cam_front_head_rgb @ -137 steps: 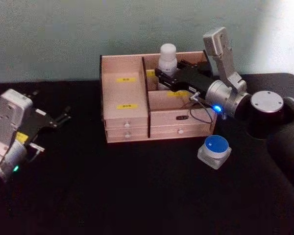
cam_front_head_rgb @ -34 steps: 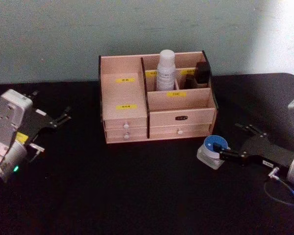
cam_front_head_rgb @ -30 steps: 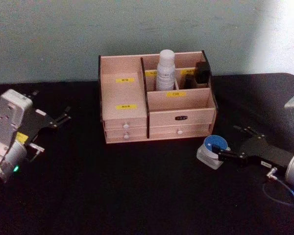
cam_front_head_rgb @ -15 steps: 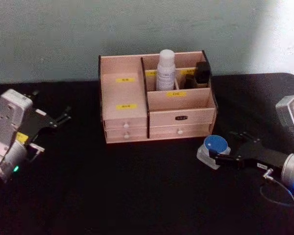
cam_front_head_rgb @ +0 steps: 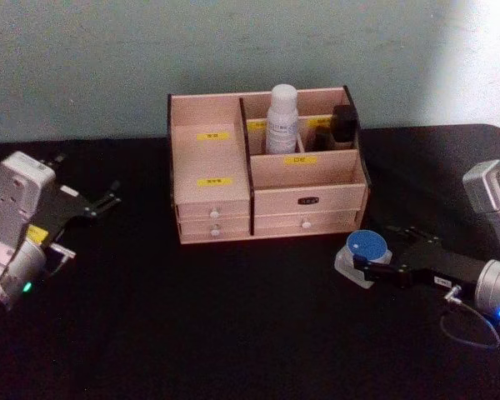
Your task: Pick up the facial cleanser and watermelon frost from the table and place them into the tiered storage box.
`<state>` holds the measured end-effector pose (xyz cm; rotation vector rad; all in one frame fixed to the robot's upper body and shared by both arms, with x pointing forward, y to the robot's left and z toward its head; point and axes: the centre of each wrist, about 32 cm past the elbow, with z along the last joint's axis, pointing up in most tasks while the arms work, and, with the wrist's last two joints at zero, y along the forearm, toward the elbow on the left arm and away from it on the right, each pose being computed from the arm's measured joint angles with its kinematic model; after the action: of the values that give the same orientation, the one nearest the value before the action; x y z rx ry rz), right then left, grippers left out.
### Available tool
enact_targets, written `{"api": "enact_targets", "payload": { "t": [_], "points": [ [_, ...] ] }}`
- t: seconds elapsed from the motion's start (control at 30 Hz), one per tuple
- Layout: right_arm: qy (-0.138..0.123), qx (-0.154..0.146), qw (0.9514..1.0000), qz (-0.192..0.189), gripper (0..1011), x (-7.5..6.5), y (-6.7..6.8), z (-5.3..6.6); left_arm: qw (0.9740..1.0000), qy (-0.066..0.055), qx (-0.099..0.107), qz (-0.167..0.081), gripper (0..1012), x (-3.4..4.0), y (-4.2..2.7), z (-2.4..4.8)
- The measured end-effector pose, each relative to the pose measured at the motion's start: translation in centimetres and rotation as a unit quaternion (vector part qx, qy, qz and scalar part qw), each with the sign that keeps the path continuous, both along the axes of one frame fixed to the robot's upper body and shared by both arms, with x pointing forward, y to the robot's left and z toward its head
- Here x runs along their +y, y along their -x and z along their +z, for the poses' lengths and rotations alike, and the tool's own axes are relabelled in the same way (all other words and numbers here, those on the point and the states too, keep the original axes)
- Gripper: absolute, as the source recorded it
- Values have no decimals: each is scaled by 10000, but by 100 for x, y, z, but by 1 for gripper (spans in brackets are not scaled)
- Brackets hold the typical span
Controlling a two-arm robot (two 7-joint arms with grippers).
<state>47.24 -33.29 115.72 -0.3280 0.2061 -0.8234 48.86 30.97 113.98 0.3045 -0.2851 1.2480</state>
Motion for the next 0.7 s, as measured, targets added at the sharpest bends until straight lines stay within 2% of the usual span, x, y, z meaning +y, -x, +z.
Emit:
{"api": "enact_targets", "payload": {
  "t": [0.7],
  "points": [
    [50, 90, 9999, -1, 1003, 14, -12, -38, 10000, 0, 0, 0, 1001, 0, 0, 0]
  ]
}}
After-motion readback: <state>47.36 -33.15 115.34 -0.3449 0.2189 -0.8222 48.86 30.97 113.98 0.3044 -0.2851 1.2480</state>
